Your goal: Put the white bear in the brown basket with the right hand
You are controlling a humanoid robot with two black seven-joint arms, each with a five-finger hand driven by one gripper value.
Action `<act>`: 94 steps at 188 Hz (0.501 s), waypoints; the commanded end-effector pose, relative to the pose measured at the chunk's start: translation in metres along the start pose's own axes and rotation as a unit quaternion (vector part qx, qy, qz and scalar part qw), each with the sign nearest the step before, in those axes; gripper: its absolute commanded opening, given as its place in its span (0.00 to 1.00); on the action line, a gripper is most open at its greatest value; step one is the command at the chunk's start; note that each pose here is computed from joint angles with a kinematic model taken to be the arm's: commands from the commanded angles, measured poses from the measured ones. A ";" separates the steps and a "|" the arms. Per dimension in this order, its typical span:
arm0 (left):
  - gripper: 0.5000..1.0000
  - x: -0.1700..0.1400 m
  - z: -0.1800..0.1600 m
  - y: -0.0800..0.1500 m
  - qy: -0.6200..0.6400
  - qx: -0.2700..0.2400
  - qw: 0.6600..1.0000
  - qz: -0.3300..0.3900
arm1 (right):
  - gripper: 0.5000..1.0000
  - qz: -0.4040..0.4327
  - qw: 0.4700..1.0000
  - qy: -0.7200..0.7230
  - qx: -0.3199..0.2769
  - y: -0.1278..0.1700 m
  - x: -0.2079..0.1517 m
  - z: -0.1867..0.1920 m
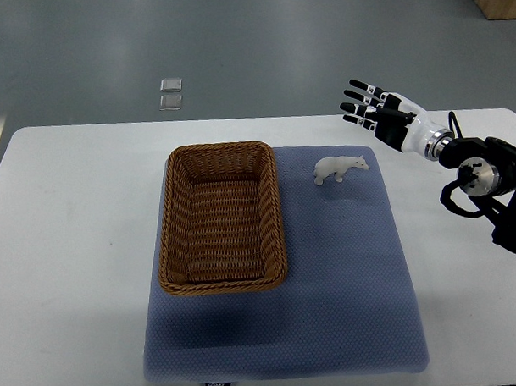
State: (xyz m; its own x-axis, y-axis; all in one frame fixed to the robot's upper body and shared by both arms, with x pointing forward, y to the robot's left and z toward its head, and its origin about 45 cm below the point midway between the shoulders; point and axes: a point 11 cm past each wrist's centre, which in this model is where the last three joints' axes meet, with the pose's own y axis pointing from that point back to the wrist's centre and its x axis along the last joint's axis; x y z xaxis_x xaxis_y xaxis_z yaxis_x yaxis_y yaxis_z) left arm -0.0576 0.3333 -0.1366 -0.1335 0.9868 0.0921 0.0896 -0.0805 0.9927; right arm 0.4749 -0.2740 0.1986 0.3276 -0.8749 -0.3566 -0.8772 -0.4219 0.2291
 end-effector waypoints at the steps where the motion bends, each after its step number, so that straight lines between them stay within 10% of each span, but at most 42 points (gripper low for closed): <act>1: 1.00 0.000 0.000 0.000 0.000 0.000 1.000 0.000 | 0.86 0.000 1.000 0.001 0.001 0.000 0.000 -0.001; 94: 1.00 0.003 0.005 0.000 -0.002 -0.006 1.000 0.009 | 0.86 -0.012 1.000 0.013 -0.004 -0.001 -0.004 0.000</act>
State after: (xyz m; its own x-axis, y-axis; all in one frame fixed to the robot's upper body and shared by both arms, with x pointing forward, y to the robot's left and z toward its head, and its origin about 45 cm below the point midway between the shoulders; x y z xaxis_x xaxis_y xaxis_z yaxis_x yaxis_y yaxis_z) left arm -0.0572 0.3358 -0.1364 -0.1301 0.9859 0.1052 0.0866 -0.0944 0.9918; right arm 0.4748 -0.2723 0.1995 0.3378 -0.8713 -0.3559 -0.8735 -0.4310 0.2262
